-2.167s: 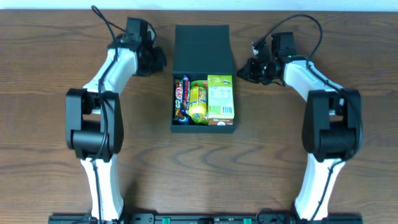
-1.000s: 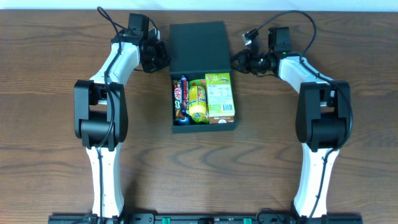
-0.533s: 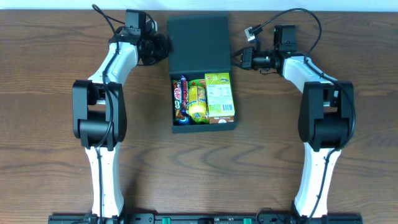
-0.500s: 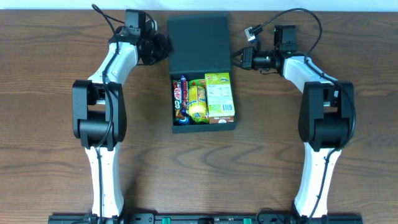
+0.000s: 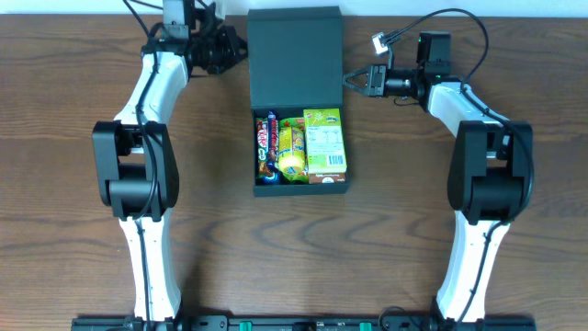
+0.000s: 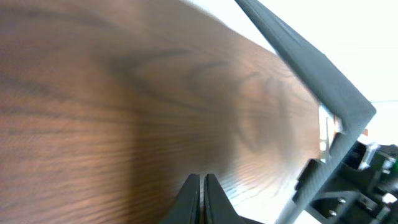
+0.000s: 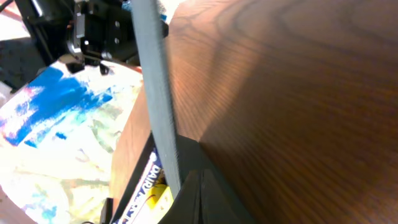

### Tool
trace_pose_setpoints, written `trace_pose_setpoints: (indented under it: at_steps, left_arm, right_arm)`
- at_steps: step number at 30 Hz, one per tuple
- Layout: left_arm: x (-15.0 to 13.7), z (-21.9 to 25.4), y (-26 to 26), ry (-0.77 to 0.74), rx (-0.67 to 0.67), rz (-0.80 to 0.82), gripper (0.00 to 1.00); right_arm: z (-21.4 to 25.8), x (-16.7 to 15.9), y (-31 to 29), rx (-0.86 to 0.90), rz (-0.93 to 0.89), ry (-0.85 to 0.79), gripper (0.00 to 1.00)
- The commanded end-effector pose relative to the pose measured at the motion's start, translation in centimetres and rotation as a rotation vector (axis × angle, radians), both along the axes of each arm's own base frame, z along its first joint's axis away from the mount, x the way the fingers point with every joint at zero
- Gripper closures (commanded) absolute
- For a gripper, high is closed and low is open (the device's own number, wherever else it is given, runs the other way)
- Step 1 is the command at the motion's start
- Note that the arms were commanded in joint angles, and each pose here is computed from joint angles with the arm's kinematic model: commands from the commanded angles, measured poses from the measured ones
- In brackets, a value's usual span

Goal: Pack container
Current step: 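Push the lid down with both grippers to close the box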

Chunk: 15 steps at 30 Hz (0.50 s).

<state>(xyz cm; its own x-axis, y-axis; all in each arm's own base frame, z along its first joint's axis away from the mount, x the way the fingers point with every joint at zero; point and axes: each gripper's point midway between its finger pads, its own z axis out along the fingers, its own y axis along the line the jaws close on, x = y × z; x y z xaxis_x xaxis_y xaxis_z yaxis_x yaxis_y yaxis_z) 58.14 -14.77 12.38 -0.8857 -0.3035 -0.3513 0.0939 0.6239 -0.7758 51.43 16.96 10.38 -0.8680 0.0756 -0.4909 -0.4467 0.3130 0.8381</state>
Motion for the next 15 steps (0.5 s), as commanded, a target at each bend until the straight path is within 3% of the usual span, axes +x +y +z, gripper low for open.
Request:
trace_pose_setpoints:
  at_steps: [1, 15]
  left_arm:
    - [-0.1, 2.3, -1.5, -0.081, -0.051, -0.103, 0.94]
    - [-2.2, 7.3, -2.7, -0.206, -0.14, -0.266, 0.94]
  right_arm:
    - [5.2, -0.7, 0.4, 0.054, 0.068, -0.126, 0.99]
    - [9.1, -2.5, 0.1, 0.157, 0.168, -0.186, 0.99]
